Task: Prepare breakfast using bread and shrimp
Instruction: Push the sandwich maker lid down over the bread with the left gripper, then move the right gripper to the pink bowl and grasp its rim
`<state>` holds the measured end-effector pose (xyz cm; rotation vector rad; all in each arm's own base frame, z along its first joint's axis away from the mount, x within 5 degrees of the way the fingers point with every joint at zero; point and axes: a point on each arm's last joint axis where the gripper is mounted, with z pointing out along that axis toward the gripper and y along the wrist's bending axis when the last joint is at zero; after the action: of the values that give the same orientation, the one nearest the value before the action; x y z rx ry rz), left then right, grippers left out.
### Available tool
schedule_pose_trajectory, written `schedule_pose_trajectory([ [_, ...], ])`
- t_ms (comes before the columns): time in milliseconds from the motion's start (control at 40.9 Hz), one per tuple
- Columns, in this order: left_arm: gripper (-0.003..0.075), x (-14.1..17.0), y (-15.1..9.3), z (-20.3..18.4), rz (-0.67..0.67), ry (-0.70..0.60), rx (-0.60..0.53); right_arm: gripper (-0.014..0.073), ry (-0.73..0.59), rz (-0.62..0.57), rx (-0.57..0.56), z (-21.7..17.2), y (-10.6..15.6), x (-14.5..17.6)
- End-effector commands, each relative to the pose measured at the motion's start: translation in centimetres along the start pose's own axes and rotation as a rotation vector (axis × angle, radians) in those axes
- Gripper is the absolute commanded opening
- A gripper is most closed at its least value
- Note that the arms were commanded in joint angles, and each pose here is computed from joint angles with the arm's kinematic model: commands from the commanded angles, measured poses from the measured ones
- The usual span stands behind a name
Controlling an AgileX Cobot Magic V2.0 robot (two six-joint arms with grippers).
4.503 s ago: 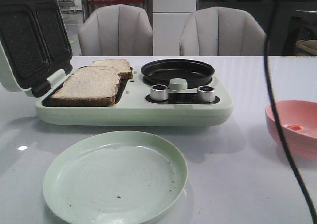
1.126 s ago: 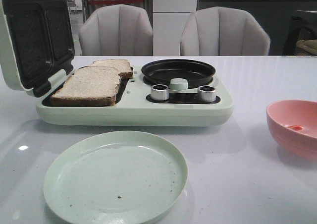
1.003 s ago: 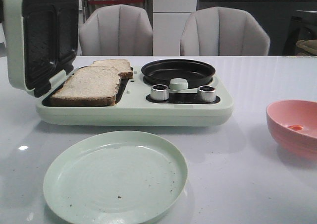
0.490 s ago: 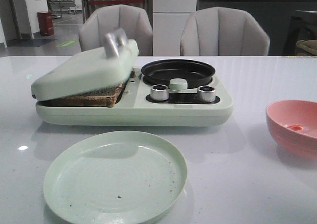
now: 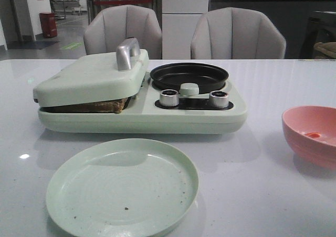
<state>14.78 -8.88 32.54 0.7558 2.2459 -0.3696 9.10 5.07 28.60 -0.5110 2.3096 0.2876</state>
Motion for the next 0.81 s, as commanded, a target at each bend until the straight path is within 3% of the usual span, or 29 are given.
schedule_pose_trajectory([
  [0,0.0102,0.4,-0.6,-2.5,-0.001,-0.156,-0.017,0.0462,-0.081,-0.006,0.003,-0.6,0.0,-1.1],
  [343,0.0102,3.7,-1.8,-6.9,0.031,-0.320,-0.032,0.0462,-0.081,-0.006,0.003,-0.6,0.0,-1.1],
  [783,0.0102,3.8,-1.9,-7.1,0.032,-0.326,-0.031,0.0462,-0.122,-0.002,-0.004,-0.6,0.1,-1.5],
])
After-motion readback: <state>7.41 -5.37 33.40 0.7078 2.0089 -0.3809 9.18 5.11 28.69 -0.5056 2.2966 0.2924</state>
